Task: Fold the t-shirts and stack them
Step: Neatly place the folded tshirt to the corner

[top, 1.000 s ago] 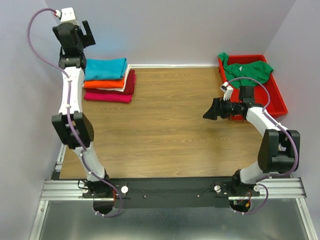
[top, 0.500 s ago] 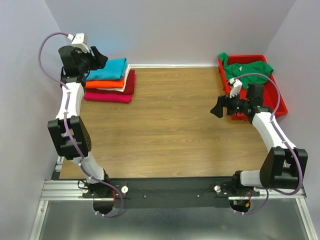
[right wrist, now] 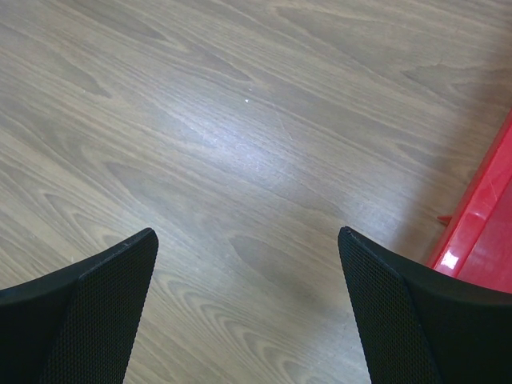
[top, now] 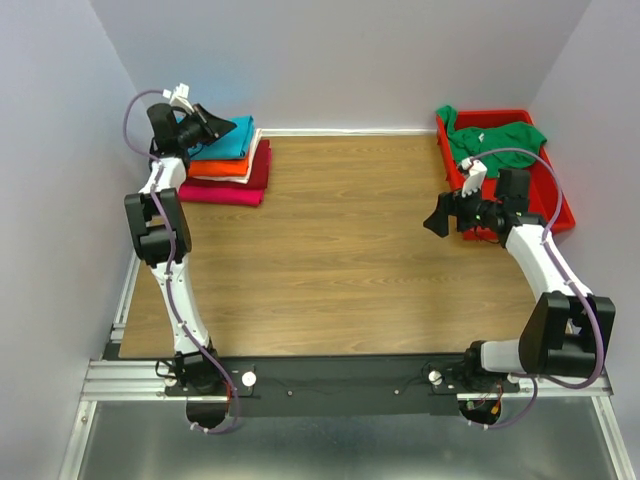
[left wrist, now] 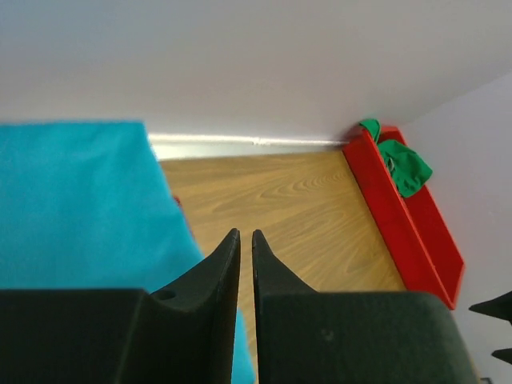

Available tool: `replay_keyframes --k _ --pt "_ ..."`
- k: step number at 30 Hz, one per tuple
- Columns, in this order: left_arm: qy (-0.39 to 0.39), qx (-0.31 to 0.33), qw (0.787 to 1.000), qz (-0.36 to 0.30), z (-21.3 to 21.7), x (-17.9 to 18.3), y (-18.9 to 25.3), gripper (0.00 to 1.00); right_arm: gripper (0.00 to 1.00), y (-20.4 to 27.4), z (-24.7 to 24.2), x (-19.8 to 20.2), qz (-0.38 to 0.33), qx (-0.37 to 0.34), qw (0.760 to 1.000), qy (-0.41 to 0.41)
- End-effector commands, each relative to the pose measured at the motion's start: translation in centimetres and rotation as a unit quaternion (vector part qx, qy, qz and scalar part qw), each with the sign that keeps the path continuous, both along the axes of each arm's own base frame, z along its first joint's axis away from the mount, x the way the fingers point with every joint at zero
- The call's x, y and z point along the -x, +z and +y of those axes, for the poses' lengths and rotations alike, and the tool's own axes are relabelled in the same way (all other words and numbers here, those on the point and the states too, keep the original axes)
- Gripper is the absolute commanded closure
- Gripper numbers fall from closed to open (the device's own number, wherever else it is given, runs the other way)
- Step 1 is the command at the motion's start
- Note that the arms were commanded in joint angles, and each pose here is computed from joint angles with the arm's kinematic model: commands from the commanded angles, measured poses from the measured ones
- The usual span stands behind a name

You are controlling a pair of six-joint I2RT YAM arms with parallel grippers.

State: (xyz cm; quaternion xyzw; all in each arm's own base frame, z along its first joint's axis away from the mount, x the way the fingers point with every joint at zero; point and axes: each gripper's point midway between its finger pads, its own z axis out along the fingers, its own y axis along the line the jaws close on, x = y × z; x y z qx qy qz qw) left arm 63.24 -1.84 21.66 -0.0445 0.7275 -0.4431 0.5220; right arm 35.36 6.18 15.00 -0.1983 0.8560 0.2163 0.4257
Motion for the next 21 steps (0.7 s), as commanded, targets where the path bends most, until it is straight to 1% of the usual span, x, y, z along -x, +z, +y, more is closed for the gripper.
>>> replay_keyframes --k 1,4,5,7,11,13,15,16,17,19,21 --pt "-0.001 0.036 0.996 0.08 -0.3 1.3 -5.7 0.83 0.0 -1.1 -0.3 0.2 0.011 0.005 1.0 0.003" --pt "0.004 0.029 0.992 0.12 -0.4 2.5 -10.0 0.83 0.0 -1.4 -0.2 0.2 0.016 0.003 1.0 0.003" --pt "0.007 0.028 0.989 0.145 -0.4 3.2 -12.1 0.83 0.0 -1.4 -0.3 0.1 0.016 0.003 1.0 0.003" --pt "0.008 0.019 0.986 0.166 -0.5 3.9 -14.4 0.83 0.0 -1.6 -0.3 0.2 0.019 0.002 1.0 0.003" --pt "0.006 0.017 0.986 0.168 -0.4 4.2 -14.6 0.82 0.0 -1.6 -0.2 0.2 0.019 0.002 1.0 0.004" --pt "-0.001 0.015 0.988 0.154 -0.6 4.1 -13.1 0.8 0.0 -1.4 -0.2 0.2 0.017 0.002 1.0 0.005" --pt "-0.008 0.007 0.992 0.126 -0.6 3.7 -10.2 0.76 0.0 -1.3 -0.1 0.3 0.015 0.002 1.0 0.007" --pt "-0.011 0.004 0.994 0.111 -0.6 3.5 -8.4 0.73 0.0 -1.1 -0.2 0.3 0.011 0.003 1.0 0.007" --pt "-0.012 -0.002 0.996 0.085 -0.5 3.4 -5.7 0.71 0.0 -1.1 -0.1 0.3 0.011 0.003 1.0 0.007" --pt "-0.011 -0.007 0.998 0.053 -0.1 3.4 -2.1 0.66 0.0 -0.9 -0.1 0.3 0.008 0.003 1.0 0.009" --pt "-0.003 -0.018 1.0 0.002 0.9 3.7 3.4 0.61 0.0 -0.8 -0.1 0.4 0.005 0.003 1.0 0.009"
